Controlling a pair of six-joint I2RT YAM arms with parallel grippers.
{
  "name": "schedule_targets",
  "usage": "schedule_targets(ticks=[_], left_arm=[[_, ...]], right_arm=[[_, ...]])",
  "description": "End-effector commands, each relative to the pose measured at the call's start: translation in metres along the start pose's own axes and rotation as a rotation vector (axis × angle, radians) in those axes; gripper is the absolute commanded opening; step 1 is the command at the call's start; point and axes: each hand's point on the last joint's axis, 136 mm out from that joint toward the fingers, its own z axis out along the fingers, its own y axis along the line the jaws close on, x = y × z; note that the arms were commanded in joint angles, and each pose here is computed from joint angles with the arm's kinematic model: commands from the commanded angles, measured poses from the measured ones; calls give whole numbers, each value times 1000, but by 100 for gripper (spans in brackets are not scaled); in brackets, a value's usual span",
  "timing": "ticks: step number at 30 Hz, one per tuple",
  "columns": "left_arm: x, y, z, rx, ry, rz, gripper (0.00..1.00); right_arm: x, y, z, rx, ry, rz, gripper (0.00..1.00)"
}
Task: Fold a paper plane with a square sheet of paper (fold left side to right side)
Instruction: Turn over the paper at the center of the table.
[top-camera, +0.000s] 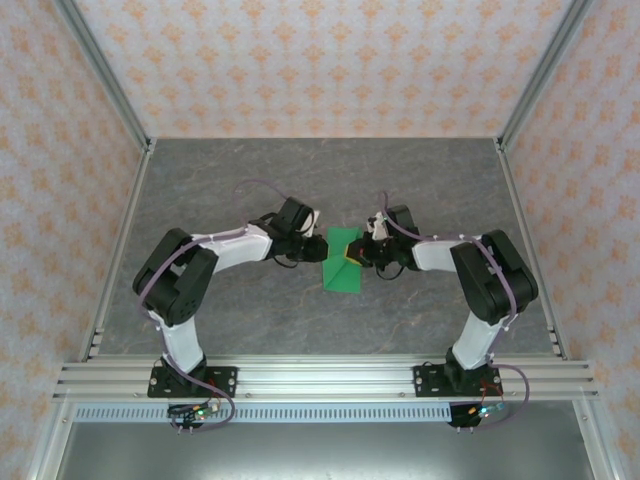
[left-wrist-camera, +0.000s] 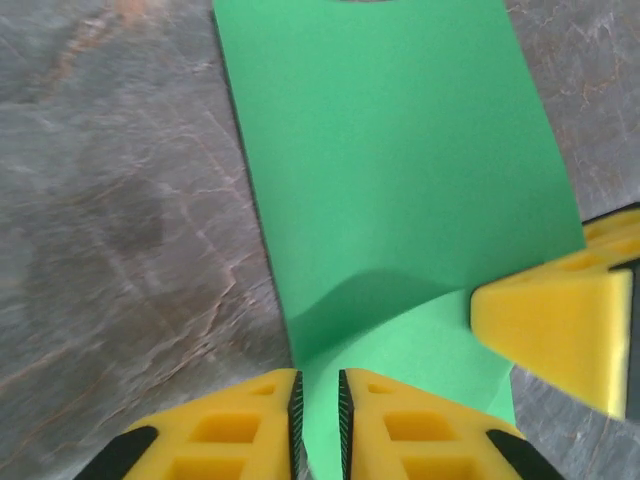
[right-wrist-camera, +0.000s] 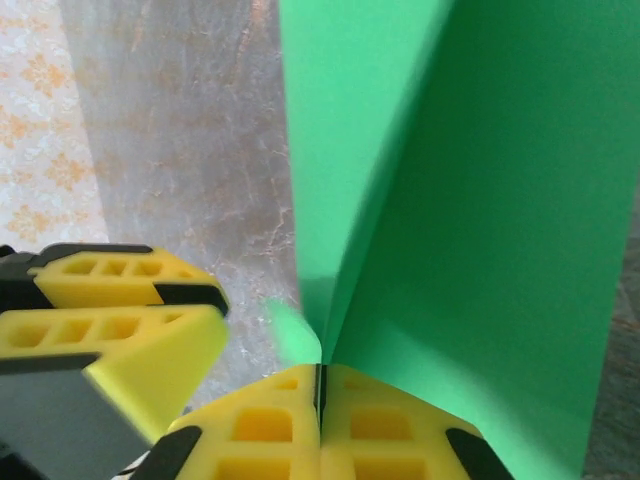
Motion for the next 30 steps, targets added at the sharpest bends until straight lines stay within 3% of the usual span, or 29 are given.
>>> schedule_targets(ticks=[1,6,11,16,20,30], left_arm=[[-29,1,-43,19,-136,-32,40],[-58,-5,-101,118,-287,-89,65],[-91,-42,-161,400,-393,-162,79],[-111,-93,-216,613,-459,-88,82],[-119,-119,-253,699,-507,-24,82],[-104,-168,-306,902,-603,117,81]], right_arm=[[-25,32,-18,-98,-75,-74,4],[-59,69,-66,-216,-190,-157,3],[-84,119,-115,-321,-281,-295,3],[-84,188,-159,-434,-325,-449,3],[-68,240,-186,-497,-346,-573,4],[-27,318,-193,-630,-284,-695,4]])
